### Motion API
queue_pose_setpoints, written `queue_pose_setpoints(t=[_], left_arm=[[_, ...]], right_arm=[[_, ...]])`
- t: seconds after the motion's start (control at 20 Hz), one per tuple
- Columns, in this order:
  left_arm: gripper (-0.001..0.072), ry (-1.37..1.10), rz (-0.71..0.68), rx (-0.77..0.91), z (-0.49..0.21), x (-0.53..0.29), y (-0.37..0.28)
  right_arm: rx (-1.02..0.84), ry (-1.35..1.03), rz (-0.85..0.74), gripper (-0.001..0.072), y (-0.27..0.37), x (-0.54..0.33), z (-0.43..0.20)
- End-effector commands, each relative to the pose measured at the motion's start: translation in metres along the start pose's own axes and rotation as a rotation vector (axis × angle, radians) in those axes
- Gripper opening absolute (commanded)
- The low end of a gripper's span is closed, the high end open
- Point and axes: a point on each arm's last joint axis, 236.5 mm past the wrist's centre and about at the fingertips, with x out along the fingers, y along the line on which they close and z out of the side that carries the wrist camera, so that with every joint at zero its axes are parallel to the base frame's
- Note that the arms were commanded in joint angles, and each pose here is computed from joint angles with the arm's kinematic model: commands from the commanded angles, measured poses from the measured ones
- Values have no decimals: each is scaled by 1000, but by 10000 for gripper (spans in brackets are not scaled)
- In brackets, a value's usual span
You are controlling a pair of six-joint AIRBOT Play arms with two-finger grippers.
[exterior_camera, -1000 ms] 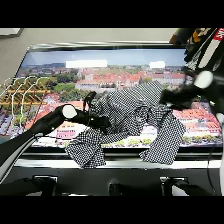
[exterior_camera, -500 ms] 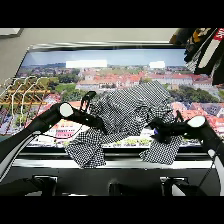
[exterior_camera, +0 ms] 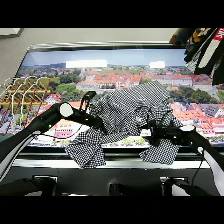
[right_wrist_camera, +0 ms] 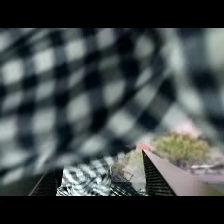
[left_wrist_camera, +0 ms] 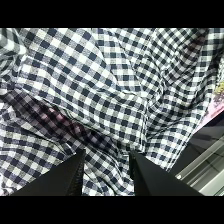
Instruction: Fold the clothes and pants, and hang the long-sleeved shirts on hangers.
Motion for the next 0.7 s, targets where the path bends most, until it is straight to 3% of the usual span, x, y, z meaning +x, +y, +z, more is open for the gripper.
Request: queue_pose_setpoints(t=[0.0, 0.15, 0.2, 0.3, 0.45, 0.55, 0.65], left_arm=[[334, -4, 2, 2, 1, -1, 0], [340, -21, 5, 1, 5, -1, 1], [340, -27, 6, 1, 7, -1, 1], [340, -27, 4, -4, 8, -2, 0], [344, -58, -1, 23, 21, -8, -6], [450, -139, 1, 57, 50, -16, -14], [459, -227, 44, 163, 87, -19, -28]], right_arm=[[40, 48, 34, 536, 2, 9, -4], [18, 71, 12, 531, -1, 16, -14], [15, 79, -4, 480, -2, 22, -21], [3, 107, -15, 53, -1, 26, -34], [-37, 84, -57, 27, -5, 13, -39], [-85, 68, -88, 27, -7, 0, -45], [-125, 43, -124, 27, -11, -14, -51]])
